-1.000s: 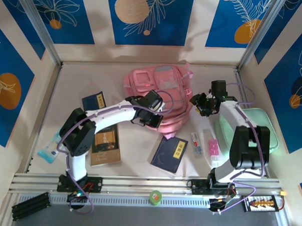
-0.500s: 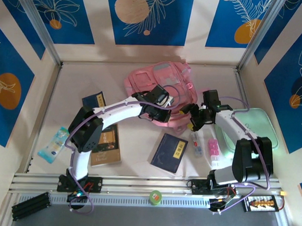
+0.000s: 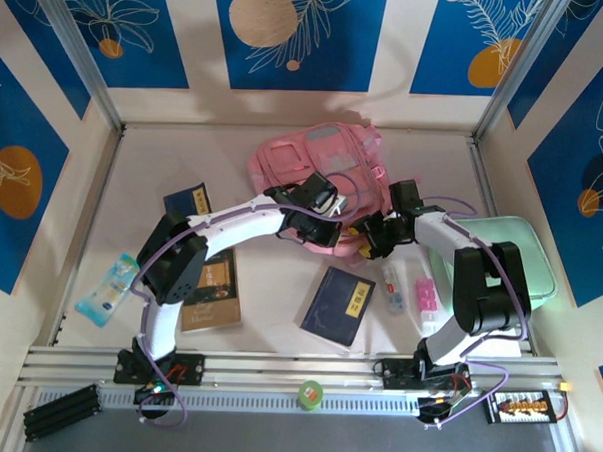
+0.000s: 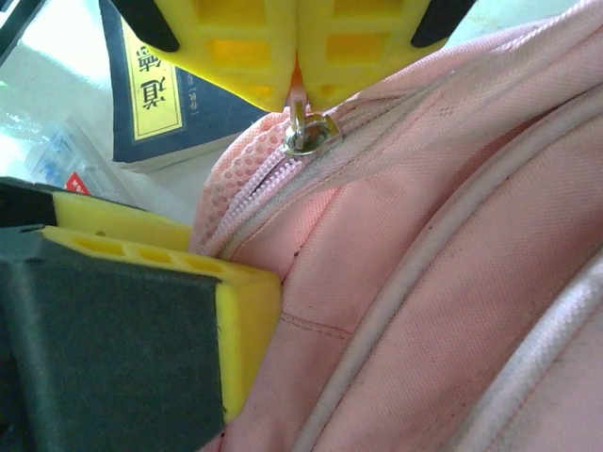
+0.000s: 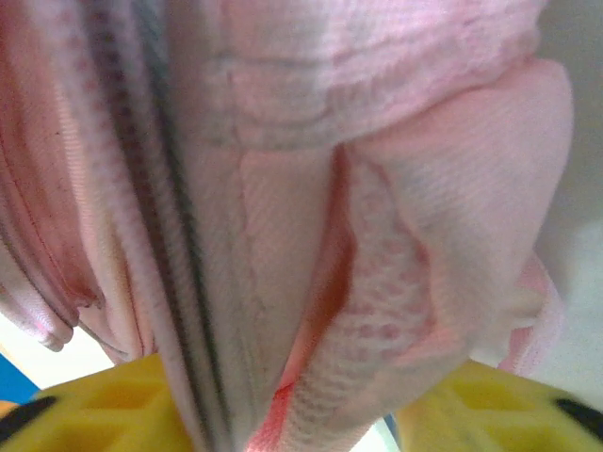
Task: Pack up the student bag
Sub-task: Unzip the student bag at the top-center of the table.
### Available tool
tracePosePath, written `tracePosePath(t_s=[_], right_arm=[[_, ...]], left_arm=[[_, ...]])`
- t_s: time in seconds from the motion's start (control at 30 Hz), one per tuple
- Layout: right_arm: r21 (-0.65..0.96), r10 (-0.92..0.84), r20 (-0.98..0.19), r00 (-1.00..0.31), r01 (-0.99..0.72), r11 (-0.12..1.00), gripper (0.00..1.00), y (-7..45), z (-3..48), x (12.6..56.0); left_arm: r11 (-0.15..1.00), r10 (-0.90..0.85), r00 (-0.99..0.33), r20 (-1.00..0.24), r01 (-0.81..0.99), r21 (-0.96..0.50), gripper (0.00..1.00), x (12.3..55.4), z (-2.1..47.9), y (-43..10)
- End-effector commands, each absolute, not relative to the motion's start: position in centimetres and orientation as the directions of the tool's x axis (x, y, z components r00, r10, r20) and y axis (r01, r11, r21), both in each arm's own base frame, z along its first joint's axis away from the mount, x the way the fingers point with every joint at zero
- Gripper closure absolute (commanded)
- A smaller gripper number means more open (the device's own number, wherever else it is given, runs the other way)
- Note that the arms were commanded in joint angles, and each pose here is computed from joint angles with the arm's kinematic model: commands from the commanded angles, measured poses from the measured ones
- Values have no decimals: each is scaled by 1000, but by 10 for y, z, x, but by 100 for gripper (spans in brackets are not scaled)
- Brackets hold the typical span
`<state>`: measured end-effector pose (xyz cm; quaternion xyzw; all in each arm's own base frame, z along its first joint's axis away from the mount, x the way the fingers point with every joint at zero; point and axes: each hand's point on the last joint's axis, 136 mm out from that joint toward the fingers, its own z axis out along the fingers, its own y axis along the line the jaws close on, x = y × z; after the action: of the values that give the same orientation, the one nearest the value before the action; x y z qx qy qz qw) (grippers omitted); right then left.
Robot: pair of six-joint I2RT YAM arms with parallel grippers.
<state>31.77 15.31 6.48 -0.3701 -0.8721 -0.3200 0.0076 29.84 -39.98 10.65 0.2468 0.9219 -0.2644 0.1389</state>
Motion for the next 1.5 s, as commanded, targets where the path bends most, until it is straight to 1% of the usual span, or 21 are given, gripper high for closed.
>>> tracePosePath(t_s=[0.0, 0.07, 0.23, 0.3, 0.43, 0.7, 0.97, 1.07, 1.23, 1.47], right_arm=[[560, 640, 243, -729, 644, 521, 62, 155, 67, 321], [568, 642, 225, -733, 634, 525, 70, 152, 70, 322], [574, 652, 165, -740, 610, 546, 73, 145, 79, 326], [572, 656, 149, -740, 606, 553, 76, 142, 81, 326], [565, 670, 119, -733, 605, 561, 80, 136, 83, 327], [584, 674, 69, -736, 577, 571, 88, 133, 97, 330], [615, 655, 54, -753, 542, 573, 88, 138, 109, 331], [634, 645, 62, -762, 529, 565, 88, 143, 112, 331], [667, 621, 94, -778, 512, 541, 88, 154, 118, 332], [718, 557, 141, -818, 472, 511, 88, 197, 127, 336]], left_arm=[[727, 395, -817, -420, 558, -401, 100, 295, 118, -400], [740, 397, -816, -420, 555, -380, 100, 294, 118, -392], [781, 386, -825, -414, 531, -330, 100, 295, 114, -365], [795, 381, -832, -404, 517, -316, 100, 295, 110, -352], [832, 393, -836, -383, 501, -239, 100, 297, 97, -319], [851, 405, -826, -392, 497, -169, 100, 311, 78, -273], [893, 320, -849, -421, 419, -165, 100, 365, 71, -229], [893, 314, -845, -433, 418, -168, 100, 383, 72, -223], [904, 322, -841, -435, 410, -123, 100, 405, 72, -216], [925, 274, -844, -460, 362, -113, 100, 424, 74, -216]])
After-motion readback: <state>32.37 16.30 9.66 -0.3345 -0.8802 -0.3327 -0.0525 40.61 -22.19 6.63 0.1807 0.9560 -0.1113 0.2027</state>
